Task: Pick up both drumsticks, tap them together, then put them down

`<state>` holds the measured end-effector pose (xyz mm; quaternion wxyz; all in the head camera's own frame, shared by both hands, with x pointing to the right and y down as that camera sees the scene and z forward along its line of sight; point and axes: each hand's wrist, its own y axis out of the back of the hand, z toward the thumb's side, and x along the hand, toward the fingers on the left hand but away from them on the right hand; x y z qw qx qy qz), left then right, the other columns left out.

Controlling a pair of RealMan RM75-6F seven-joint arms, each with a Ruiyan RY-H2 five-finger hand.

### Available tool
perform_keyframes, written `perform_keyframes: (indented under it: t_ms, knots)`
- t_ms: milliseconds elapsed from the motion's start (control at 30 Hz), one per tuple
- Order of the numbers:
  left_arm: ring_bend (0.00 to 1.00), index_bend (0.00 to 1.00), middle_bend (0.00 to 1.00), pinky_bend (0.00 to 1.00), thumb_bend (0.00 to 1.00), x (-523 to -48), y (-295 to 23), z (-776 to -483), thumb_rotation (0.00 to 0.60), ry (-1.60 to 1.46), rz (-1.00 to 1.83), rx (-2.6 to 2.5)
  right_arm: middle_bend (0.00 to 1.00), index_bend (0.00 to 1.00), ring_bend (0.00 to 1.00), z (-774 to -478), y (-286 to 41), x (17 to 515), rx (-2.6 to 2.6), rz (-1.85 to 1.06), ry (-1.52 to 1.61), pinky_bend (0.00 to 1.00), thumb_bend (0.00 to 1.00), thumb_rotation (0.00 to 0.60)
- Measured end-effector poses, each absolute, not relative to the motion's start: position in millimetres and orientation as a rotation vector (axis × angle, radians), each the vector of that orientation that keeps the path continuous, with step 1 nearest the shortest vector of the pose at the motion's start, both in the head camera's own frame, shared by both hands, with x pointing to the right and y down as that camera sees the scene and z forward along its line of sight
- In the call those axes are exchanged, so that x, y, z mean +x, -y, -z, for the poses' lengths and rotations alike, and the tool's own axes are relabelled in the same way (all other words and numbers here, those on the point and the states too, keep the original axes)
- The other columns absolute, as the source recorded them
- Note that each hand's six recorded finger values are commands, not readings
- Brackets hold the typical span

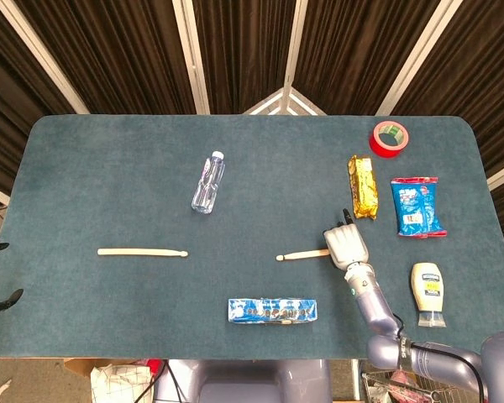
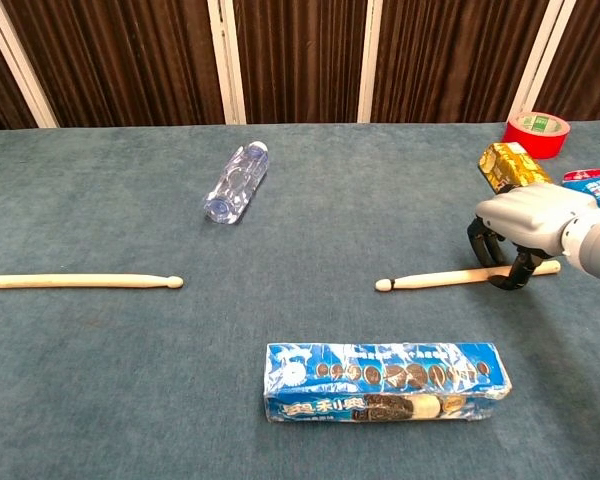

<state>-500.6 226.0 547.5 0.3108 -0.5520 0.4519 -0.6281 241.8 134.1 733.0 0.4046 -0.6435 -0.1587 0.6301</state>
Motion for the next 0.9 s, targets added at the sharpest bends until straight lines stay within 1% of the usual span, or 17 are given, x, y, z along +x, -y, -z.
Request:
perform_keyframes:
  t_ms: [500,900]
  knots:
    - [0.0,0.23,0.16,0.0,0.26,-500.2,-226.4,-548.4,0.6,-1.189,1.664,-1.453,0.55,0.58,0.36,-735.9,-135.2,241.7,-1.634,-1.584,0.406,0.04,0.39,0.6]
    - [0.0,0.23,0.16,0.0,0.26,-499.4,-226.7,-549.2,0.6,-1.185,1.667,-1.454,0.58,0.65,0.37,-734.6,-134.4,243.4,-1.641,-1.569,0.404,0.04,0.41,0.6]
